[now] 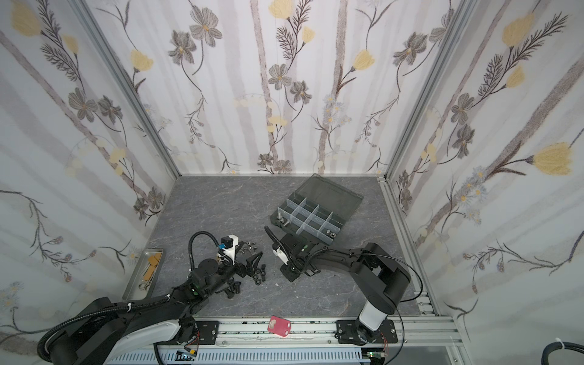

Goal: Sort the screws and nuts into containers
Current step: Pick up the nut from the bottom-center of the table, then place the nut into the container.

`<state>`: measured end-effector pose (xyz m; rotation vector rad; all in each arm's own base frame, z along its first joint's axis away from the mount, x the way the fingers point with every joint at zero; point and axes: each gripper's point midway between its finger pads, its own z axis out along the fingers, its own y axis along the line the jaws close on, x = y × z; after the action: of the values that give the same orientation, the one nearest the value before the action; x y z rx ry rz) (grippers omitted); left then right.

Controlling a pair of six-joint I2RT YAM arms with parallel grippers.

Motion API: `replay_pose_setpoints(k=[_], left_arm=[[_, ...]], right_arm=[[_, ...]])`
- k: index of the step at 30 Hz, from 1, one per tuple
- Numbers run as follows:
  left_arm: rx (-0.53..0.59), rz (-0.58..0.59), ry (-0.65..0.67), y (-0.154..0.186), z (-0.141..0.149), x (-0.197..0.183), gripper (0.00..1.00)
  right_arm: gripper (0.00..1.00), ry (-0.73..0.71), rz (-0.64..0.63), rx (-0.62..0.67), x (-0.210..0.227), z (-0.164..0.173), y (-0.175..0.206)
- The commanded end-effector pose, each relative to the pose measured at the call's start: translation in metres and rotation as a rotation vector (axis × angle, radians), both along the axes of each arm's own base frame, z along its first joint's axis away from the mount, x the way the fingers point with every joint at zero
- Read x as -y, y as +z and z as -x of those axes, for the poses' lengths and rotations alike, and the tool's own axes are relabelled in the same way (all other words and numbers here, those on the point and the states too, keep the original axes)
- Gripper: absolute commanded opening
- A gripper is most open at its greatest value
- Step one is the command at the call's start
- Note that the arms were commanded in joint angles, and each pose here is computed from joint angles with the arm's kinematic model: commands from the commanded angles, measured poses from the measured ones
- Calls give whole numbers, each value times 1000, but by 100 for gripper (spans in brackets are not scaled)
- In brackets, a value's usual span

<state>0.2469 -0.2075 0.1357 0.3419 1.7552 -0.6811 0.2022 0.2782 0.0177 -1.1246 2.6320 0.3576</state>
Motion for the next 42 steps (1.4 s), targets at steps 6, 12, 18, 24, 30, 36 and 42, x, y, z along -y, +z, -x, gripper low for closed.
replay_pose_setpoints(k=[6,12,18,24,30,36,42], left_arm=[[51,37,-2,17,-4,4,100],[82,49,-8,28,-6,7,100],[108,73,-36,39,-8,15,100],[87,76,-48,32,-8,19,100],[92,80,-56,34,-10,22,100],[91,74,-64,33,-11,25,100],[91,79,-65,34,-11,25,100]], right_arm=[[20,-3,21,-4,2,-1,4],[11,-76,-101,73,-16,-41,46],[11,-353,-153,227,22,-121,88],[13,-637,-117,314,105,-166,106],[12,-792,-61,262,154,-178,81],[15,-843,-9,267,173,-182,70],[37,-844,-5,263,175,-181,69]])
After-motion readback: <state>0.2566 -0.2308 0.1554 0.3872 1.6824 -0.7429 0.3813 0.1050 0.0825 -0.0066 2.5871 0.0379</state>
